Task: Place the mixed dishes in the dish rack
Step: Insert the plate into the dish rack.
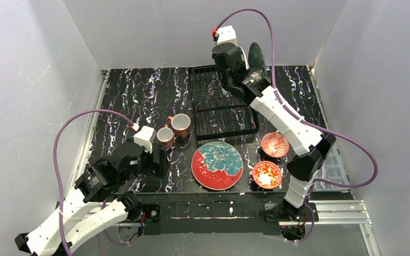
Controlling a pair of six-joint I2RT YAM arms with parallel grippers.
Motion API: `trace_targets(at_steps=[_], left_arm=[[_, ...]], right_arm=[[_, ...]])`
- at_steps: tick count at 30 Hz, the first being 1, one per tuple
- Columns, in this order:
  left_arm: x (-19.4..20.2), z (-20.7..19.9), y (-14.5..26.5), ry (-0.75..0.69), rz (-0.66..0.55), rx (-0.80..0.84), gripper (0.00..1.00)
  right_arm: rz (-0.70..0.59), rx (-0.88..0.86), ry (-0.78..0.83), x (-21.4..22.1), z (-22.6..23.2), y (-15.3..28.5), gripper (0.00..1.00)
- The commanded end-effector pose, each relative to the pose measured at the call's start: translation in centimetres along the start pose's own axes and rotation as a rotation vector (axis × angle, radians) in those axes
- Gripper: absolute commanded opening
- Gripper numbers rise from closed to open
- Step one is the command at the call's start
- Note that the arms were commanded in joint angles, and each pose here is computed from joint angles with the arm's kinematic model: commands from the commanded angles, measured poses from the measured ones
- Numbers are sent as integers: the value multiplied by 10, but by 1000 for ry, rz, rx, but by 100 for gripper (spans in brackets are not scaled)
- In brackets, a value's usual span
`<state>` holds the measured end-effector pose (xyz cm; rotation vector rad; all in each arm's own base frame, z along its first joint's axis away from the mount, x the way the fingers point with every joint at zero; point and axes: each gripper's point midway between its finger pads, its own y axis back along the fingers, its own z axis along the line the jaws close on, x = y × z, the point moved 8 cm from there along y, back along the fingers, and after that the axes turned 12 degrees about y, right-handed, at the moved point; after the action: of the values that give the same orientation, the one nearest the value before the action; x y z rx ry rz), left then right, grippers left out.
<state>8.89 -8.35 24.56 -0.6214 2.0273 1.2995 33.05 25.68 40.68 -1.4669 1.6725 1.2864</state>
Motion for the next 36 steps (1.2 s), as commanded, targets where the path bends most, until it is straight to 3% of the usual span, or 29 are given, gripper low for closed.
trace_targets(at_steps=[1, 36], left_arm=[[2, 1, -3, -13, 8, -9, 98], [2, 1, -6, -18, 18, -20, 98]], right_arm=[[-127, 66, -149, -31, -11, 6, 1], [-52, 20, -99, 15, 13, 4, 1]])
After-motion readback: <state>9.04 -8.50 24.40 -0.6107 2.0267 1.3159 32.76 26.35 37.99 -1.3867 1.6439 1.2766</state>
